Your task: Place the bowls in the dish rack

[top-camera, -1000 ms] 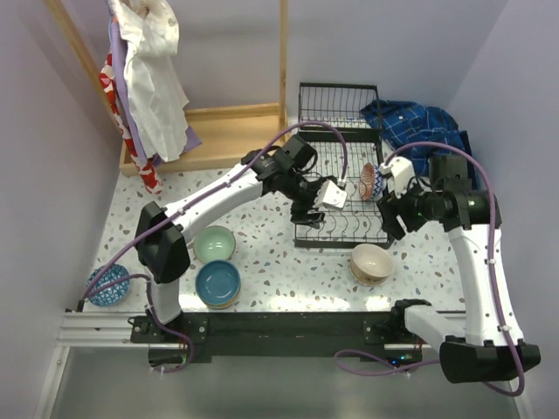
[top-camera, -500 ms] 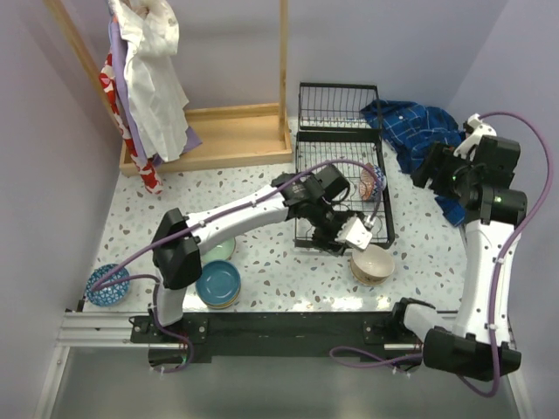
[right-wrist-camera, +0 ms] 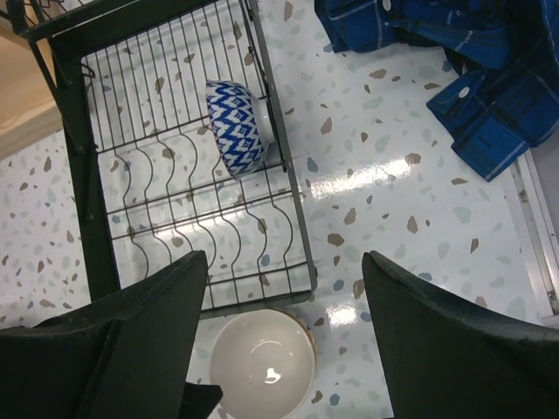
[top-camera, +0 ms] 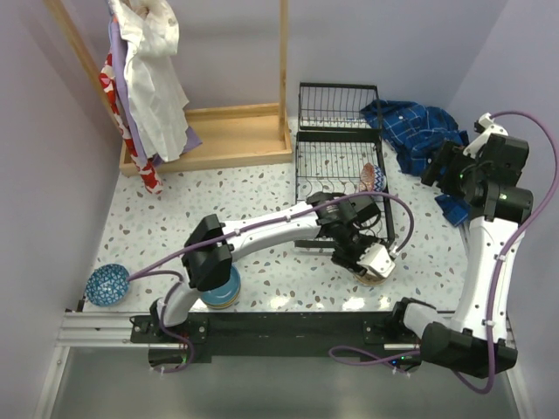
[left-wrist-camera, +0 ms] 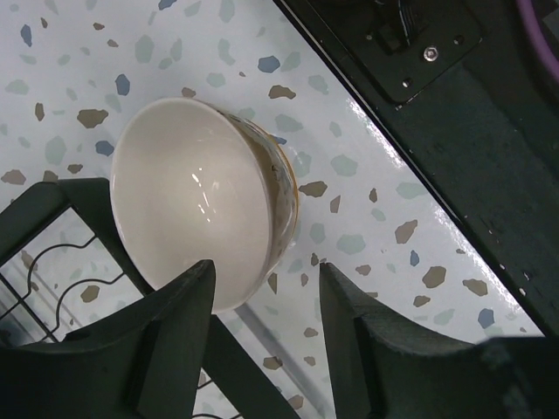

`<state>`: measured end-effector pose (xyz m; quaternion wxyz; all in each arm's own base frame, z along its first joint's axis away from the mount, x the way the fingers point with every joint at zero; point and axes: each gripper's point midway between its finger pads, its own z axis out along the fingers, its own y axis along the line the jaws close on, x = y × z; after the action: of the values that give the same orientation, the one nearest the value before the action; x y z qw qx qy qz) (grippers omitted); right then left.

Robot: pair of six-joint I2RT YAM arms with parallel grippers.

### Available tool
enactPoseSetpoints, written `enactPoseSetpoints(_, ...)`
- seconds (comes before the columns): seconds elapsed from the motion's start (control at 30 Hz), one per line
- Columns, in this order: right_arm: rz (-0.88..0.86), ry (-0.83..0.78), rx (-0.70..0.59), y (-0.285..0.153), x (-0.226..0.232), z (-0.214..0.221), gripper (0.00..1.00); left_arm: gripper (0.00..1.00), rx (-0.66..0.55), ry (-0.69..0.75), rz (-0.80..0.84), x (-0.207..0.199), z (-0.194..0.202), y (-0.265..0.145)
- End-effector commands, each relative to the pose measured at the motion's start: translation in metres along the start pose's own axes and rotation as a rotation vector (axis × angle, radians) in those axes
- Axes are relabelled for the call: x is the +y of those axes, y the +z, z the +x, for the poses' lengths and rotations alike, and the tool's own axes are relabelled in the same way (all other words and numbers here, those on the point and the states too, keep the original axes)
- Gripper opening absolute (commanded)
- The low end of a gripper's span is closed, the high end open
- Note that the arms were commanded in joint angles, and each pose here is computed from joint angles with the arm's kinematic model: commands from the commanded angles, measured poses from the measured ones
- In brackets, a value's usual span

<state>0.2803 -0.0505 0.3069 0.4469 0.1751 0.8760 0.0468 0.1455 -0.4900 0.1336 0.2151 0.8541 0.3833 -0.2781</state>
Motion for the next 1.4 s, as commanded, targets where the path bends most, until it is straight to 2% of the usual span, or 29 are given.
enactPoseSetpoints(0.0, 0.003, -0.002, -0.019, -0.01, -0.001, 0.002, 0.76, 0.54, -0.011, 0.007, -0.012, 0.009, -0.012, 0.012)
enactPoseSetpoints(0.33, -0.01, -0.008, 0.007, -0.015, 0.0, 0.015, 0.76, 0.45, 0.053, 0.025, 0.046, 0.002, -0.009, 0.034)
enactPoseSetpoints(0.43, -0.01, -0.011, 0.009, -0.017, 0.0, 0.017, 0.76, 0.34, 0.07, 0.018, 0.061, -0.001, -0.009, 0.037)
enactPoseSetpoints(0.6, -0.021, -0.011, 0.012, -0.019, 0.002, 0.018, 0.76, 0.21, 0.094, -0.01, 0.065, -0.005, -0.007, 0.041)
enactPoseSetpoints(0.67, -0.031, -0.007, 0.017, -0.019, 0.004, 0.019, 0.76, 0.2, 0.104, -0.024, 0.076, -0.009, -0.006, 0.042)
enactPoseSetpoints(0.77, -0.042, 0.0, 0.026, -0.017, 0.006, 0.02, 0.75, 0.13, 0.131, -0.039, 0.092, -0.013, -0.002, 0.044)
enactPoseSetpoints(0.87, -0.047, 0.006, 0.015, -0.017, 0.008, 0.017, 0.75, 0.01, 0.141, -0.054, 0.096, -0.013, 0.001, 0.046)
enactPoseSetpoints(1.03, -0.048, 0.0, -0.017, -0.025, 0.01, 0.006, 0.75, 0.0, 0.043, -0.049, -0.004, 0.006, -0.032, 0.03)
enactPoseSetpoints(1.2, -0.056, -0.015, -0.058, -0.039, 0.015, -0.011, 0.75, 0.0, -0.071, -0.031, -0.14, 0.029, -0.078, -0.009)
enactPoseSetpoints(1.37, -0.057, -0.015, -0.069, -0.044, 0.018, -0.021, 0.75, 0.0, -0.175, -0.047, -0.199, 0.036, -0.109, -0.047)
